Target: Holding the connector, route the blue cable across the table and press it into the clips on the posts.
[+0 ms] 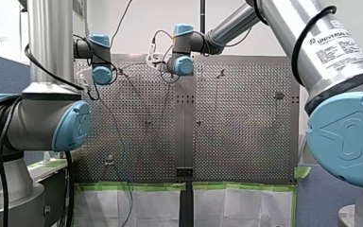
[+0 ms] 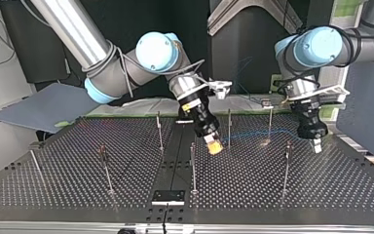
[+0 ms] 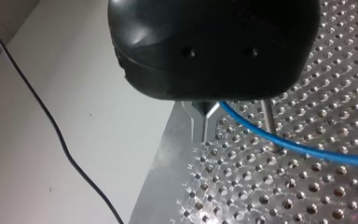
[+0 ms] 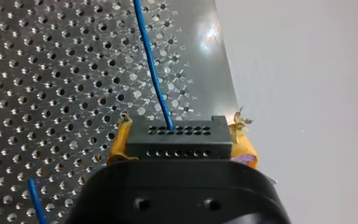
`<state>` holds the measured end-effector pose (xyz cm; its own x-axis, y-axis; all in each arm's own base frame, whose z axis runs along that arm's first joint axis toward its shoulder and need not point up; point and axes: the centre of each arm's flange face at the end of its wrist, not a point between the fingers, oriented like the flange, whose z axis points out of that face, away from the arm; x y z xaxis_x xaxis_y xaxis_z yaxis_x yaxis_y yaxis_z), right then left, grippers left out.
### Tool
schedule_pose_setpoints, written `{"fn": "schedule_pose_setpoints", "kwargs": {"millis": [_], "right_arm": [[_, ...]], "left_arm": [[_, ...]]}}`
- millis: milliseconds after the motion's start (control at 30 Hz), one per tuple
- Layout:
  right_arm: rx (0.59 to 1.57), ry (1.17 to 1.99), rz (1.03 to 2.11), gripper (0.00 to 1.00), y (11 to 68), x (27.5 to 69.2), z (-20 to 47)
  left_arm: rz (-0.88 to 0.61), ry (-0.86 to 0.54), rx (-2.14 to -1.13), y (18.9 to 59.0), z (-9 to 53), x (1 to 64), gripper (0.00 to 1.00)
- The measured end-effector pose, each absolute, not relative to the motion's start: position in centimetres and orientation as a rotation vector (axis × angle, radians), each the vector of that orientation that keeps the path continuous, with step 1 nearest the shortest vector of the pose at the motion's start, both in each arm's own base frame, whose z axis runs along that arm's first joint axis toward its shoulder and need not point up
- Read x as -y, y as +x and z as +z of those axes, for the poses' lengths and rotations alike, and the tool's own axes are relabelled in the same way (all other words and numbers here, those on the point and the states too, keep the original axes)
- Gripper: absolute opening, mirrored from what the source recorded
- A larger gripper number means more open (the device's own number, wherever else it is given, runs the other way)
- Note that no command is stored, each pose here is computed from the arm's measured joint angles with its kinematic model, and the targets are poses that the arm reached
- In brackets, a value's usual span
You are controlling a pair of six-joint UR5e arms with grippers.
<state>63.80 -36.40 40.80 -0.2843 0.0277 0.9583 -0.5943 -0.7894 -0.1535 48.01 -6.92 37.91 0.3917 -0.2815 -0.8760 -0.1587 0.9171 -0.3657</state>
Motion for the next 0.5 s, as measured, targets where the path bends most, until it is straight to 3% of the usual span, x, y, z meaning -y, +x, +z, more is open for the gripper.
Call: {"fn": "schedule_pose_setpoints", "kwargs": {"millis": [500], "right_arm": [[0.707,1.568,2.123,0.00,65.5,37.8,39.7]], "left_arm": [[-0.096,-0.412,-1.185,51.1,36.0,5.4,0.00]]}}
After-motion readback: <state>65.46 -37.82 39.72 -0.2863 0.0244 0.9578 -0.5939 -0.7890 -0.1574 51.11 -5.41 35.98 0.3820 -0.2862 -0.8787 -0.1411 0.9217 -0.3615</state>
